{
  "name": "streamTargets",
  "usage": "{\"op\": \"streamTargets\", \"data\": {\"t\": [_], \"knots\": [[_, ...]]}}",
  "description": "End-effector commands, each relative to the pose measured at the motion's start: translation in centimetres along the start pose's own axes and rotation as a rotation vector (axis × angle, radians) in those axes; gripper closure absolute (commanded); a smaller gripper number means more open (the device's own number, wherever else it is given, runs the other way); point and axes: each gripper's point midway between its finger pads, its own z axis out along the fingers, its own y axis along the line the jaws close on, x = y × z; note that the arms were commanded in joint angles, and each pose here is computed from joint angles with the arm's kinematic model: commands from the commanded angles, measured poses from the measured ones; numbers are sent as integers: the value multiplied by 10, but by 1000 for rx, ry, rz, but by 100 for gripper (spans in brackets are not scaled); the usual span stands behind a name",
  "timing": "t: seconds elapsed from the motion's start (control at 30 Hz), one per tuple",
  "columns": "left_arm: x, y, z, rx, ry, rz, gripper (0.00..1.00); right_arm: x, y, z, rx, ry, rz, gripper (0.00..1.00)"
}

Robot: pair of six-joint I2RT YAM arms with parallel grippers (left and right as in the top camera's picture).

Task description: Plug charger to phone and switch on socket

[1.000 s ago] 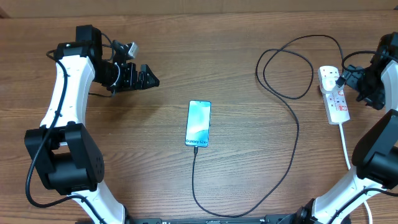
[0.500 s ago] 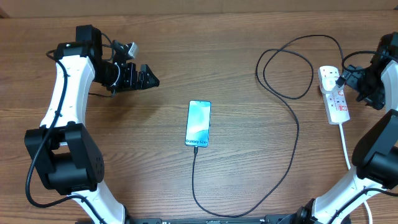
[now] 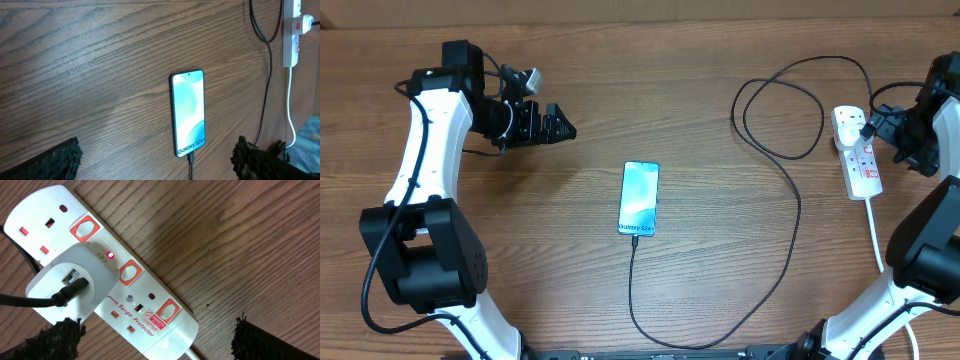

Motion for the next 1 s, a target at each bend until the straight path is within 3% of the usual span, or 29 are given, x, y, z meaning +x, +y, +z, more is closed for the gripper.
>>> {"op": "streamTargets", "data": {"t": [0.0,0.17,0.4,0.67,0.97], "knots": [[-2,-5,-4,-18,-11,15,0,-3,-2,-1,5,-10,3,0],[-1,9,-20,-169,-24,39,0,-3,-2,-1,5,-10,3,0],[-2,4,-88,-425,-155,117,0,-3,-2,-1,5,-10,3,0],[2,-25,-129,-459,-272,174,0,-3,-2,-1,5,-10,3,0],[4,-33,-139,-464,-304,190,0,-3,-2,-1,5,-10,3,0]]}}
